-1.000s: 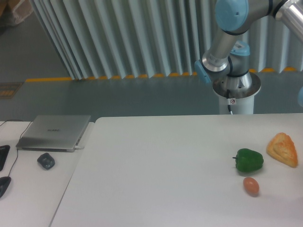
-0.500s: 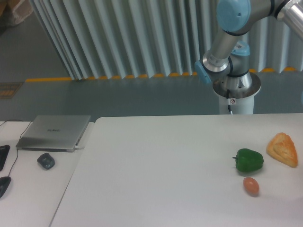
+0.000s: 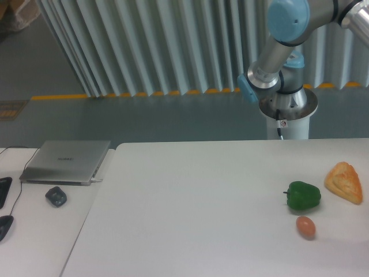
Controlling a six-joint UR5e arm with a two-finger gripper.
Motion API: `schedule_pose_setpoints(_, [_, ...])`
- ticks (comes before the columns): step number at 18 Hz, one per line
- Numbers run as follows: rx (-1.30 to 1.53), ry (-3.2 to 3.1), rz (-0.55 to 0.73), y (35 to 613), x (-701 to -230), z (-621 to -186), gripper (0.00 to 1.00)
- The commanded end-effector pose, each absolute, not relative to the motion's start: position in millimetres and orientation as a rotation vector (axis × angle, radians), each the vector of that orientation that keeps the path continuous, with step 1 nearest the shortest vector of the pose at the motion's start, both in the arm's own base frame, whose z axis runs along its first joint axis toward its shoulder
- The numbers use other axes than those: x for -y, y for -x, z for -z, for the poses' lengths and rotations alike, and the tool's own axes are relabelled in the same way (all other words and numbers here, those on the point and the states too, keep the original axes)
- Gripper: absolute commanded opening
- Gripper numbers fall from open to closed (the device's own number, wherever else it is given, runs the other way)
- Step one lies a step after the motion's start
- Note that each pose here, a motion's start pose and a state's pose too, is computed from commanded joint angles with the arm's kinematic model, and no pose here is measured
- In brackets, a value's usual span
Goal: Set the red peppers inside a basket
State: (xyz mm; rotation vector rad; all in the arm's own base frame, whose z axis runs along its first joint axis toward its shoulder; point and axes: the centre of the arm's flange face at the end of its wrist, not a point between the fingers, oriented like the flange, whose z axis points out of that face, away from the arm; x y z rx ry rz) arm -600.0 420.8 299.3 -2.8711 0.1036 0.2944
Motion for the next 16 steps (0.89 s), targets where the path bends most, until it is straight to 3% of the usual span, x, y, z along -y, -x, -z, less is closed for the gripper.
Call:
schedule_pose_setpoints(1, [-0.102, 2.870, -0.294, 596.9, -423.0, -301.1, 0.00])
schedule_pose_setpoints(3, [-0.120, 2.862, -0.304, 584.5, -430.6, -312.0, 0.35])
schedule_pose_setpoints(4, [-0.127, 2.859, -0.303, 576.3, -435.2, -316.0, 0.46])
schedule_pose_setpoints(6, [-0.125, 2.854, -0.306, 561.8, -436.7, -326.8, 0.79])
schedule_pose_setpoints(7, [-0.123, 2.853, -0.304, 554.1, -436.5, -330.2, 0.92])
schedule_pose_setpoints(8, [-0.118, 2.851, -0.301, 544.1, -440.7, -334.5, 0.99])
schedule_pose_setpoints(16, [0.524, 2.765, -0.207, 532.4, -443.1, -341.2, 1.00])
